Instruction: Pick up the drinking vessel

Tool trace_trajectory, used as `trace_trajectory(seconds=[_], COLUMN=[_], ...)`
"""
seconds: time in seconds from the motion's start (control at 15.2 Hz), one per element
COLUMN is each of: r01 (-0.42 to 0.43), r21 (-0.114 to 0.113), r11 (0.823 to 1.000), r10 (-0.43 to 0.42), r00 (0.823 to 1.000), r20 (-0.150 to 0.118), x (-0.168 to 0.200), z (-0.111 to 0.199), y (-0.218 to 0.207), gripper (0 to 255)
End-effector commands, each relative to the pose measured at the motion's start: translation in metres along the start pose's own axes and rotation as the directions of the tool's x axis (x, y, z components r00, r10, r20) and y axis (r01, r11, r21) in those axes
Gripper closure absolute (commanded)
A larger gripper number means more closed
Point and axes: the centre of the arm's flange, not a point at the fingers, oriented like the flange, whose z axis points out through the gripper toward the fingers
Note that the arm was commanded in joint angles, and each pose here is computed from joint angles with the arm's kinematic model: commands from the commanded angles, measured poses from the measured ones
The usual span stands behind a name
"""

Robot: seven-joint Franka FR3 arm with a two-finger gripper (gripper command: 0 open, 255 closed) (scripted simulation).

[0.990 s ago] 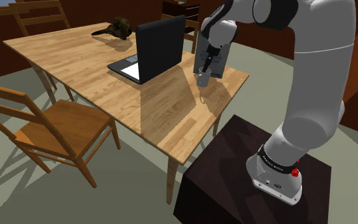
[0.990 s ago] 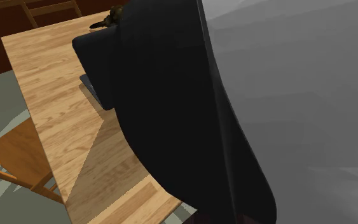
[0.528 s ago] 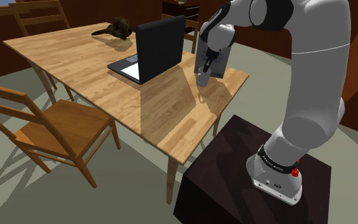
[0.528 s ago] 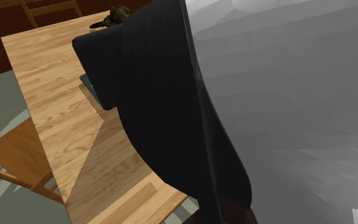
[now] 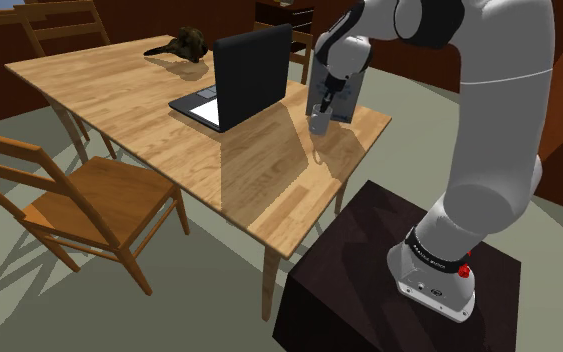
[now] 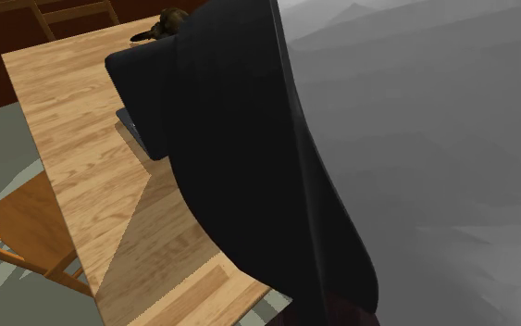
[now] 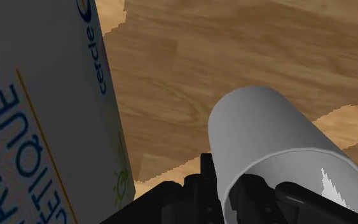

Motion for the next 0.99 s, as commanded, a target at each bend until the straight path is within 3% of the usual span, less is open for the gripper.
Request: trace_trajectory(seconds=[0.0,0.92], r01=[0.0,0.0], r21=[0.0,0.0], r11=[1.0,1.0], r10=[0.0,0.0], r00=[1.0,1.0], r20=[0.0,0.0], x=[0.002,0.012], z=[-0.009,-0.073], y=[0.0,-0.001], gripper=[255,255])
